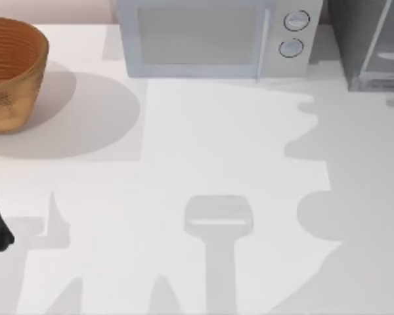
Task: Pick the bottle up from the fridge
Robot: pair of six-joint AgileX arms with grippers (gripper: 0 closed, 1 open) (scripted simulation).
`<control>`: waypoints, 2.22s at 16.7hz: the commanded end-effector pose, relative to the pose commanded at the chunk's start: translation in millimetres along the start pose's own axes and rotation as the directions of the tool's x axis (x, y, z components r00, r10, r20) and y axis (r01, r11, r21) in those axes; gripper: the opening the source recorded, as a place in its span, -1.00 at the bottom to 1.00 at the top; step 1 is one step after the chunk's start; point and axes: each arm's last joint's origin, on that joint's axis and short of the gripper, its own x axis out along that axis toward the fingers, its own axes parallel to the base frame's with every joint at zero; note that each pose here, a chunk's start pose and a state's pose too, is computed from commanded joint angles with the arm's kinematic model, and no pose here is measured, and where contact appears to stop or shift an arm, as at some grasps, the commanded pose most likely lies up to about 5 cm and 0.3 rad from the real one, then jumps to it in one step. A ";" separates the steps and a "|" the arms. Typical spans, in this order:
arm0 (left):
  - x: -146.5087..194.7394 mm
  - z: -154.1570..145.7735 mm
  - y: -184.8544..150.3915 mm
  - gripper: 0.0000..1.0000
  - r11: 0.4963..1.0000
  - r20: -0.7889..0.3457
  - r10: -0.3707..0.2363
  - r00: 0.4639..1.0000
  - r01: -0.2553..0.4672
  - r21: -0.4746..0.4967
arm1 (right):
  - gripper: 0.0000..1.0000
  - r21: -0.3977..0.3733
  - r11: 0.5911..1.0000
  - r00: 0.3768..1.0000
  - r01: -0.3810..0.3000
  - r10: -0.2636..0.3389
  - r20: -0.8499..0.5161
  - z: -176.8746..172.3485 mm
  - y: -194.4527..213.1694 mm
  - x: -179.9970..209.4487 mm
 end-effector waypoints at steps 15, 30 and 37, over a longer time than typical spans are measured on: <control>0.0 0.0 0.0 1.00 1.000 0.000 0.000 1.000 0.000 0.000 | -1.00 -0.016 1.000 1.000 -0.004 0.004 0.015 74.7 45.6 -99.0; 0.0 0.0 0.0 1.00 1.000 0.000 0.000 1.000 0.000 0.000 | -1.00 -0.002 1.000 1.000 -0.012 0.012 0.009 -3.8 84.3 -268.8; 0.0 0.0 0.0 1.00 1.000 0.000 0.000 1.000 0.000 0.000 | -1.00 0.000 1.000 1.000 -0.011 0.011 0.006 -7.5 84.4 -269.6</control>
